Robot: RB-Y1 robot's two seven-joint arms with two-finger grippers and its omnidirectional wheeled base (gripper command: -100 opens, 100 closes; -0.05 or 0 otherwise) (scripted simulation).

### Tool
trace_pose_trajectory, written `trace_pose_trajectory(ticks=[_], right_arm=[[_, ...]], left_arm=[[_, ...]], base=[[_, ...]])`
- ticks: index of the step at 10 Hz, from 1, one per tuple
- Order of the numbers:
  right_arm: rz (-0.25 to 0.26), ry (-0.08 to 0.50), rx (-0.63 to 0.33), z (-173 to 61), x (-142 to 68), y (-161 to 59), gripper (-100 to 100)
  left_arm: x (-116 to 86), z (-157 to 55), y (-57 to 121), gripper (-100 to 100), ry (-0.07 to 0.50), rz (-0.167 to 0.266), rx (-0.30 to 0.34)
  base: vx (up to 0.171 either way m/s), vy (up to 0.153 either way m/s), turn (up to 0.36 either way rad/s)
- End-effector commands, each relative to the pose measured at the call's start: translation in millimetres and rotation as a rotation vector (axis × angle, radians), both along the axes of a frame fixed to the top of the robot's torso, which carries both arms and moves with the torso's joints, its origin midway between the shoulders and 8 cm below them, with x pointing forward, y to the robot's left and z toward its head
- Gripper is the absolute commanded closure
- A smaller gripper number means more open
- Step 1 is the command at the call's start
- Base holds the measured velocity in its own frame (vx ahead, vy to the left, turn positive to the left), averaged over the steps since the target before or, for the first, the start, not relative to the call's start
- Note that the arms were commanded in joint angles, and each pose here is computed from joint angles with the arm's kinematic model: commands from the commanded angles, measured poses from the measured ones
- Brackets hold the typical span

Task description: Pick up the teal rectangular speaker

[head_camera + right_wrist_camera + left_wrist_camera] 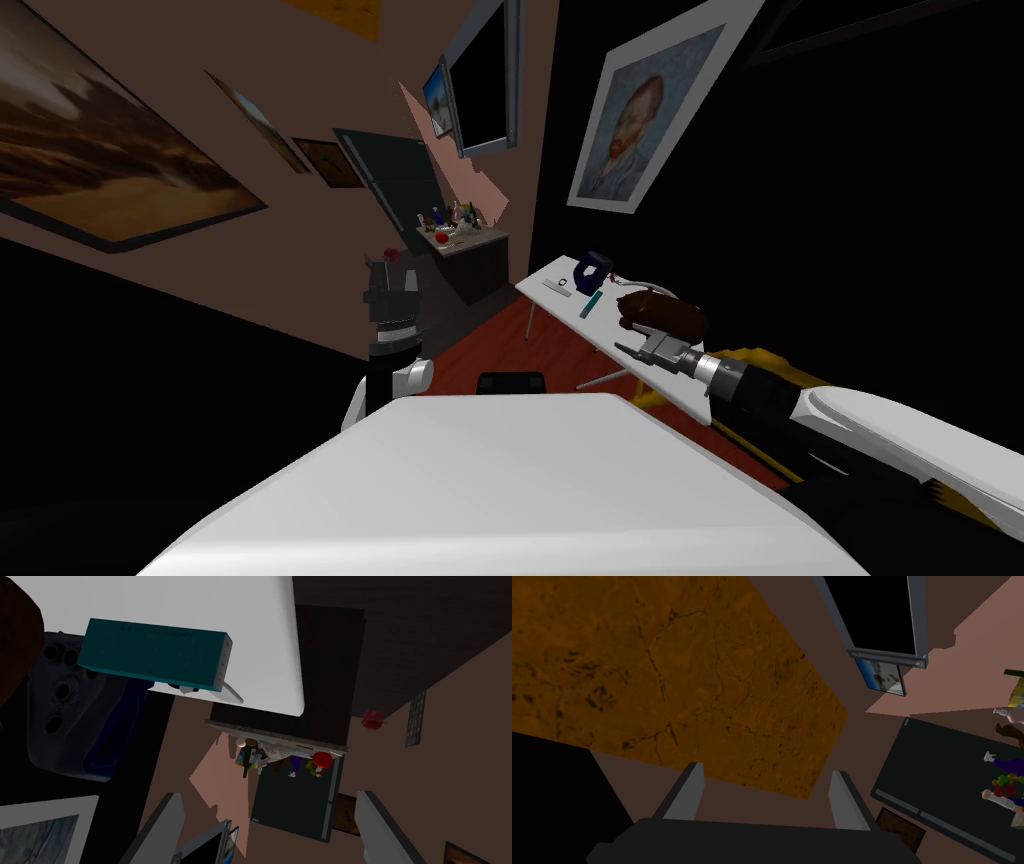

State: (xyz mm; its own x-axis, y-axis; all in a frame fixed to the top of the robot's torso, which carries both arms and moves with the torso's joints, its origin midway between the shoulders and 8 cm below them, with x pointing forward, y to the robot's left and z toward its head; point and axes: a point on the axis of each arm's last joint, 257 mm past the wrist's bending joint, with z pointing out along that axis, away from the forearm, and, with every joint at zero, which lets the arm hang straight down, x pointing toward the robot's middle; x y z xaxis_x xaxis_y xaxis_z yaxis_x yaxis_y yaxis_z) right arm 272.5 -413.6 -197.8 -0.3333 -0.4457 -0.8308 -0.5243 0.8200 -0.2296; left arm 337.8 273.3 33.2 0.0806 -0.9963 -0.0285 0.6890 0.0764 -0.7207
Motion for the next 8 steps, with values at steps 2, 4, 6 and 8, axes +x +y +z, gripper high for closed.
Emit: trace_pose_trajectory(ticks=[2, 4, 6, 8], right_arm=[[0.052, 0.049, -0.106, -9.2, -4.3, -12.0, -100], [0.103, 0.093, -0.191, -15.9, -8.5, -22.6, -100], [0.158, 0.136, -0.273, -22.3, -12.6, -32.7, -100], [0.215, 0.179, -0.35, -28.3, -16.2, -41.9, -100]], left_arm=[[0.0, 0.0, 0.0, 0, 0.0, 0.0, 0.0], [0.0, 0.0, 0.0, 0, 0.0, 0.0, 0.0], [0.0, 0.0, 0.0, 0, 0.0, 0.0, 0.0], [0.0, 0.0, 0.0, 0, 0.0, 0.0, 0.0]], base=[[0.007, -0.002, 0.072], [0.011, -0.01, 0.191], [0.014, -0.017, 0.177], [0.016, -0.018, 0.154]])
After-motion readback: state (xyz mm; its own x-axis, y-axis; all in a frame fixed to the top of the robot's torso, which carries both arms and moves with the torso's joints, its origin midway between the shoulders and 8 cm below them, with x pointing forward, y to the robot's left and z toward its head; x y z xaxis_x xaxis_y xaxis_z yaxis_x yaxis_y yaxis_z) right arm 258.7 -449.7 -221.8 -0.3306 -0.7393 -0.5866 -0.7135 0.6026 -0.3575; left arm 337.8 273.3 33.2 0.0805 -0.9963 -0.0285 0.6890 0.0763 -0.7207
